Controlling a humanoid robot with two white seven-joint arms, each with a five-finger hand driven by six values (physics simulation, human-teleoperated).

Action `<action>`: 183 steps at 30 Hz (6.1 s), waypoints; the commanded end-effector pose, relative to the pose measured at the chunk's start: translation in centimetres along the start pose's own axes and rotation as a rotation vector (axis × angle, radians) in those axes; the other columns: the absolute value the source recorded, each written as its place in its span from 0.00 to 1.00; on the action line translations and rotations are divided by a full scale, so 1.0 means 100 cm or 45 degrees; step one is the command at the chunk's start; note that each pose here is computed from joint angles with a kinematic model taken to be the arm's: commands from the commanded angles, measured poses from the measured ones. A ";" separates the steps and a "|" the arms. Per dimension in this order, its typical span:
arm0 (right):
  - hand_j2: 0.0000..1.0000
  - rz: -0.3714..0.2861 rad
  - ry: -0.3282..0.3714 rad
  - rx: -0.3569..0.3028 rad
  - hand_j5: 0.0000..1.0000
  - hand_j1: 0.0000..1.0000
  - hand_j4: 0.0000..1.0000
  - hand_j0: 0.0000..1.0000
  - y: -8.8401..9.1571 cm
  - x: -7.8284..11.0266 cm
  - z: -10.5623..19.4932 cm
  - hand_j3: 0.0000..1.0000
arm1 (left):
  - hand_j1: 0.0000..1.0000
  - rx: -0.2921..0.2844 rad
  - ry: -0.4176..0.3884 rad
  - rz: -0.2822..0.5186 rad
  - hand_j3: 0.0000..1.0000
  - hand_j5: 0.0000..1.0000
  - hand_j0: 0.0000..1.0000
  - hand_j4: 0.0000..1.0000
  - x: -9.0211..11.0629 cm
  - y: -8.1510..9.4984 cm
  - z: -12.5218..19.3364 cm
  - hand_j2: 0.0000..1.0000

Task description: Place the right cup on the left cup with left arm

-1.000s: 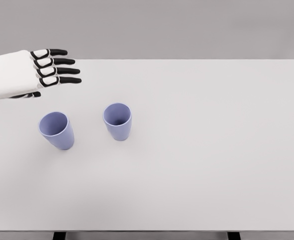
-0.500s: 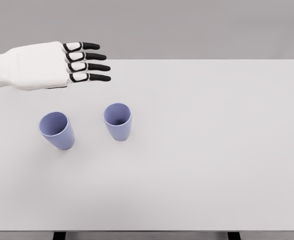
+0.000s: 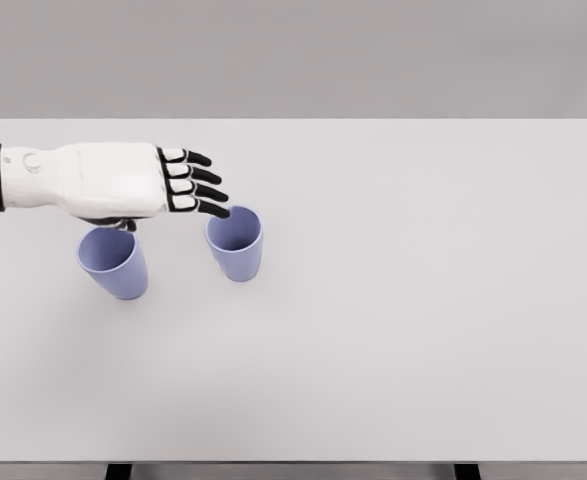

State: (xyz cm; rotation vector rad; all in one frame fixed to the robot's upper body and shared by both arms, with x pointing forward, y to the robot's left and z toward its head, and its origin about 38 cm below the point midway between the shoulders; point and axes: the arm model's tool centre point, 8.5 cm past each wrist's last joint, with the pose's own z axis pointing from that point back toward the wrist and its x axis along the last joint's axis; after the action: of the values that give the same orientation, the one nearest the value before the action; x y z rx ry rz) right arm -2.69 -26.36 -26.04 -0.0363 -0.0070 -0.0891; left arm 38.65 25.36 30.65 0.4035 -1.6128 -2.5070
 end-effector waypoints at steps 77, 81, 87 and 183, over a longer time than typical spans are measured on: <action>1.00 0.000 0.000 0.000 1.00 1.00 1.00 1.00 0.000 0.000 0.000 1.00 | 1.00 -0.472 -0.049 0.156 1.00 1.00 1.00 1.00 -0.025 0.016 -0.121 1.00; 1.00 0.000 0.000 0.000 1.00 1.00 1.00 1.00 0.000 0.000 0.000 1.00 | 1.00 -0.476 -0.055 0.162 1.00 1.00 1.00 1.00 -0.024 0.012 -0.122 1.00; 1.00 0.000 0.000 0.000 1.00 1.00 1.00 1.00 0.000 0.000 0.000 1.00 | 1.00 -0.481 -0.065 0.175 1.00 1.00 1.00 1.00 -0.021 0.007 -0.124 1.00; 1.00 0.000 0.000 0.000 1.00 1.00 1.00 1.00 0.000 0.000 0.000 1.00 | 0.58 -0.381 0.084 0.045 0.58 0.58 0.58 0.58 -0.020 0.049 -0.006 0.58</action>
State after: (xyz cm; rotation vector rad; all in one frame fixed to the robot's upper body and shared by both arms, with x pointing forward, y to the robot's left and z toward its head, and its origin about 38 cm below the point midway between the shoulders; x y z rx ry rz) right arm -2.68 -26.36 -26.04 -0.0363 -0.0071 -0.0891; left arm 40.62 22.98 35.09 0.4097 -1.1832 -2.6258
